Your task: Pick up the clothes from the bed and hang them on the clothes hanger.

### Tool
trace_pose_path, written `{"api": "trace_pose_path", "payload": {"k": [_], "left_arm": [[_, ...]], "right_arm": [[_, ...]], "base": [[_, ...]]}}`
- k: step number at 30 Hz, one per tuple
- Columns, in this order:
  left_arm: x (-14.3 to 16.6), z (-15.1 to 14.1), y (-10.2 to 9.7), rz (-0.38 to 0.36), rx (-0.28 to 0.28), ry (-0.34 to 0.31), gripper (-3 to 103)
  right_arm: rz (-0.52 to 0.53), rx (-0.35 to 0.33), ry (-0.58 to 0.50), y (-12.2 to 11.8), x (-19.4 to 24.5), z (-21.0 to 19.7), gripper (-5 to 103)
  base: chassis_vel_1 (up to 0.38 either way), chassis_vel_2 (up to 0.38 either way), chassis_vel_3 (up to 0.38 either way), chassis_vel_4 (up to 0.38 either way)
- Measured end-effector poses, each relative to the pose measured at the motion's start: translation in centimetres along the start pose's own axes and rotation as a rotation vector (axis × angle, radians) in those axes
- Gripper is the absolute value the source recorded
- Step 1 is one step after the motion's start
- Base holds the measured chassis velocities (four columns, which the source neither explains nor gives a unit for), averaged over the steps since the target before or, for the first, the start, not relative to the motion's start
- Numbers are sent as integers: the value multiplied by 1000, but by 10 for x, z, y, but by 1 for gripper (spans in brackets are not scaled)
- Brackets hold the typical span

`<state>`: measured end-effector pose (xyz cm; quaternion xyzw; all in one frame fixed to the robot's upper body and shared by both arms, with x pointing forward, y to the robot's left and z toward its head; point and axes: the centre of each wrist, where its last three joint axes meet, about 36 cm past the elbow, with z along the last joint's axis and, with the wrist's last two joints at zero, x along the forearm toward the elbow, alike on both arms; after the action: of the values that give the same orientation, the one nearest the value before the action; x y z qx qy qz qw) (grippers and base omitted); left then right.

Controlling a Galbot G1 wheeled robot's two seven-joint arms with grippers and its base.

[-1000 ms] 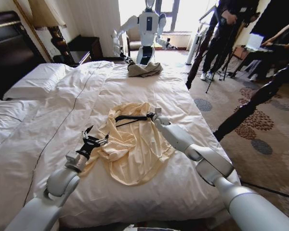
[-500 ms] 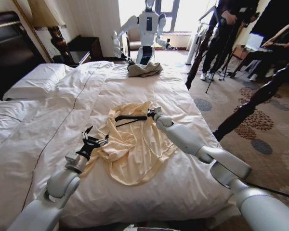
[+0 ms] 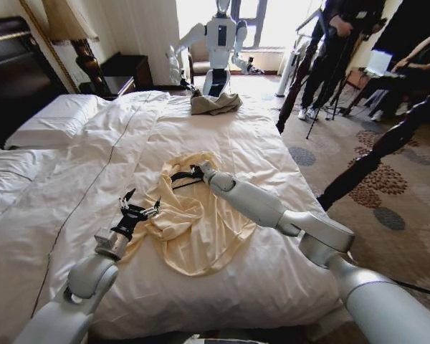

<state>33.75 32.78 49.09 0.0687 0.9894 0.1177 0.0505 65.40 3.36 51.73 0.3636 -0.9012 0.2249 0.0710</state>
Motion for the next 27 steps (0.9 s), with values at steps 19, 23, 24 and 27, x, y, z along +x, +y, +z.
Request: {"api": "trace_pose_path", "payload": {"k": [19,23,24,27], "left_arm": [[7,-9,-11,-1,27,-26,100],[9,-8,-13,4,26,-20,100],[9,-8,-13,4,26,-20,100],[11,-6,-14,7,23,-12,100]], "right_arm": [[123,-139,80,-68,99,26,16],[143,-197,103,-88,113,43,32],[143,-197,103,-88,113,43,32],[130,-246,127,-95,124,65,43]], "base": [[0,0,0,0],[0,0,0,0],[0,0,0,0],[0,0,0,0]]}}
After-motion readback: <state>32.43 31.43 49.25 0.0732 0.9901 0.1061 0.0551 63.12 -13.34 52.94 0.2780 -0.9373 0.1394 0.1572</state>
